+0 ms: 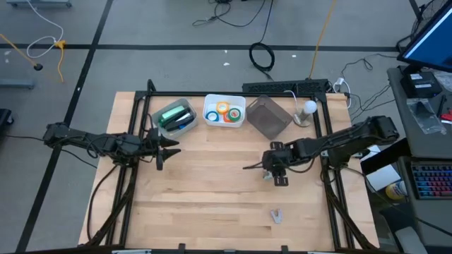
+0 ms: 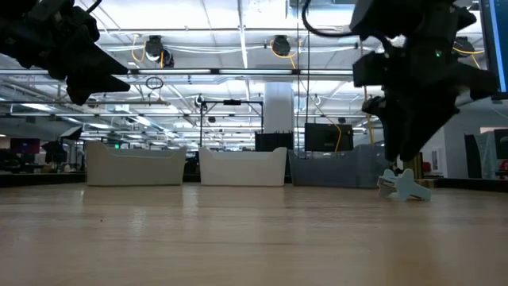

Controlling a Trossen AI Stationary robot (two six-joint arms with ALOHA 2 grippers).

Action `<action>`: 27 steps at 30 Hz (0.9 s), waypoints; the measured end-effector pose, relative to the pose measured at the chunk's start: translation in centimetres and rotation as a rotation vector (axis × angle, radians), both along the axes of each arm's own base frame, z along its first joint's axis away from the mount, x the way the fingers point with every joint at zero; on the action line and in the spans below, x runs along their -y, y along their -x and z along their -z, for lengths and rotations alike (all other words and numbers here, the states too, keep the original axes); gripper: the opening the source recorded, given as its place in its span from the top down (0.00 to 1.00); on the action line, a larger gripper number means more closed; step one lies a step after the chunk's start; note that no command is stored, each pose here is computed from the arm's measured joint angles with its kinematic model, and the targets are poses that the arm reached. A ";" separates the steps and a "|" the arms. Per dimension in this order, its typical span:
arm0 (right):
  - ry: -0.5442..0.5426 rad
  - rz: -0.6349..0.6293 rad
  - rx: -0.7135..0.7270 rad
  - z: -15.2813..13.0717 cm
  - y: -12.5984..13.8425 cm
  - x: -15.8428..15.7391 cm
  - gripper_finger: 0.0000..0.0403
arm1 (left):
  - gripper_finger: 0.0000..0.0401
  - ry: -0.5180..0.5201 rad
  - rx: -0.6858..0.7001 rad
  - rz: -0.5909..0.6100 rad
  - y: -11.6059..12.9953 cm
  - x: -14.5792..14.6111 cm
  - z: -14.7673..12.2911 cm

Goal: Pick and place Stapler, Stapler remover, tape
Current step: Put the light blue staple remover into the black bin

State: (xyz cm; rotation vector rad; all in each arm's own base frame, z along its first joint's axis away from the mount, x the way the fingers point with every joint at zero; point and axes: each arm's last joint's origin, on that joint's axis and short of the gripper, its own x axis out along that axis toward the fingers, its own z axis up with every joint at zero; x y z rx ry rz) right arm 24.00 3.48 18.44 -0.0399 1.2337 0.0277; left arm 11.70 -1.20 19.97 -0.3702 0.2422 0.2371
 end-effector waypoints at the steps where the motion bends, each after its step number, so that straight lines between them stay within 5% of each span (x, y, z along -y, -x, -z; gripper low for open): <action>1: 0.006 0.002 -0.005 0.2 0.2 0.4 0.68 | 0.55 0.009 0.003 -0.003 0.0 0.0 0.0; 27: -0.215 -0.119 0.127 2.4 0.3 4.0 0.72 | 0.55 0.039 0.009 -0.012 0.0 0.0 0.0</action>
